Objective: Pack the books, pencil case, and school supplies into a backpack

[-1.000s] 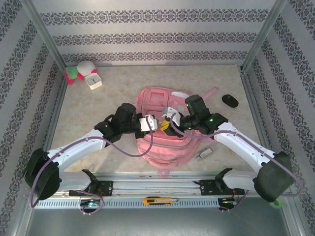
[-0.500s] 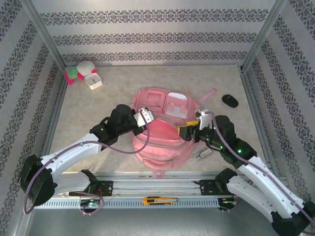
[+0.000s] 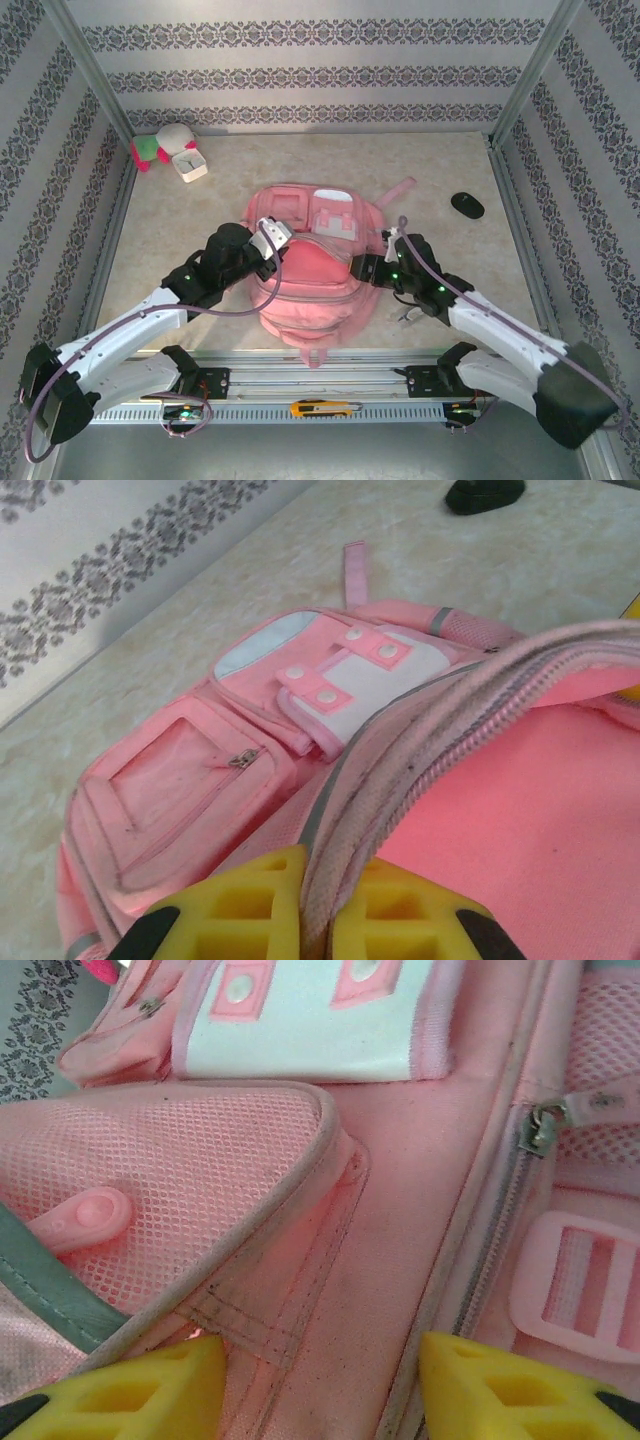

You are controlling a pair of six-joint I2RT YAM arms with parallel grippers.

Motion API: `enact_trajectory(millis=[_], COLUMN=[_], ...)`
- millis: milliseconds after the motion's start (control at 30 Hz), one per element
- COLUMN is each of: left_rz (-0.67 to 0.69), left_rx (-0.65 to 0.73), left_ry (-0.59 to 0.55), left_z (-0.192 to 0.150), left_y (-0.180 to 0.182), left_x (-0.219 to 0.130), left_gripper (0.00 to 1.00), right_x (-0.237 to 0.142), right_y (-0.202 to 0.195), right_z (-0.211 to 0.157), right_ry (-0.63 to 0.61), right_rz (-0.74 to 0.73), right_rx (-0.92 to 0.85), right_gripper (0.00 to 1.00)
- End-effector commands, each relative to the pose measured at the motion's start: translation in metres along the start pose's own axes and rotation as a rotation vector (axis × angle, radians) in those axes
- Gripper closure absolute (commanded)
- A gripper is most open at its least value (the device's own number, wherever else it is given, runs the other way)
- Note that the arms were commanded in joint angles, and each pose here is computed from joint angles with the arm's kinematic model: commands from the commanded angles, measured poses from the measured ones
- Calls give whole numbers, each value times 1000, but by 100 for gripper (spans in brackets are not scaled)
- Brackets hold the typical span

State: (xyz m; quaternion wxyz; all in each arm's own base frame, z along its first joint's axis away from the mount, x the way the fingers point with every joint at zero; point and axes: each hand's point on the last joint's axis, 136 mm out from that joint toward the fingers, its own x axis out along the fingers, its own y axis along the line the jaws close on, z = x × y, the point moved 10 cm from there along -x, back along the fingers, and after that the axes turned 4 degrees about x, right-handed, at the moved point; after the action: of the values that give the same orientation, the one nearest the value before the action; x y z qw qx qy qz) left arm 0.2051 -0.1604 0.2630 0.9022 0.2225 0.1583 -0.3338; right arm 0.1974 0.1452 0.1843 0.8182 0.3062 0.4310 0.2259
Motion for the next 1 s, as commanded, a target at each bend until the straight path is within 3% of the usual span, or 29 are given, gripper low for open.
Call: enact_trajectory(millis=[0, 133, 200, 467, 533, 567, 633, 733, 967], left_rz=[64, -18, -16, 13, 10, 5, -3, 41, 91], left_rx=[-124, -103, -64, 97, 117, 117, 101, 63, 19], left_ry=[-25, 6, 20, 91, 82, 75, 48, 30, 84], left_z=[5, -4, -7, 11, 19, 22, 31, 38, 49], left_y=[6, -3, -4, 5, 7, 8, 10, 17, 31], left_x=[-7, 2, 10, 40, 41, 39, 33, 25, 21], left_gripper=[100, 70, 61, 54, 56, 61, 81, 97, 100], right_x=[13, 24, 28, 33, 31, 30, 24, 7, -46], right_y=[27, 38, 41, 41, 38, 36, 32, 26, 3], right_z=[30, 46, 49, 49, 51, 52, 55, 57, 45], right_ry=[-80, -30, -11, 23, 12, 7, 2, -7, 0], right_rz=[129, 155, 173, 191, 177, 163, 132, 50, -238], right_rx=[-97, -179, -182, -176, -167, -155, -122, -78, 1], right_gripper=[49, 46, 46, 47, 46, 46, 44, 43, 39])
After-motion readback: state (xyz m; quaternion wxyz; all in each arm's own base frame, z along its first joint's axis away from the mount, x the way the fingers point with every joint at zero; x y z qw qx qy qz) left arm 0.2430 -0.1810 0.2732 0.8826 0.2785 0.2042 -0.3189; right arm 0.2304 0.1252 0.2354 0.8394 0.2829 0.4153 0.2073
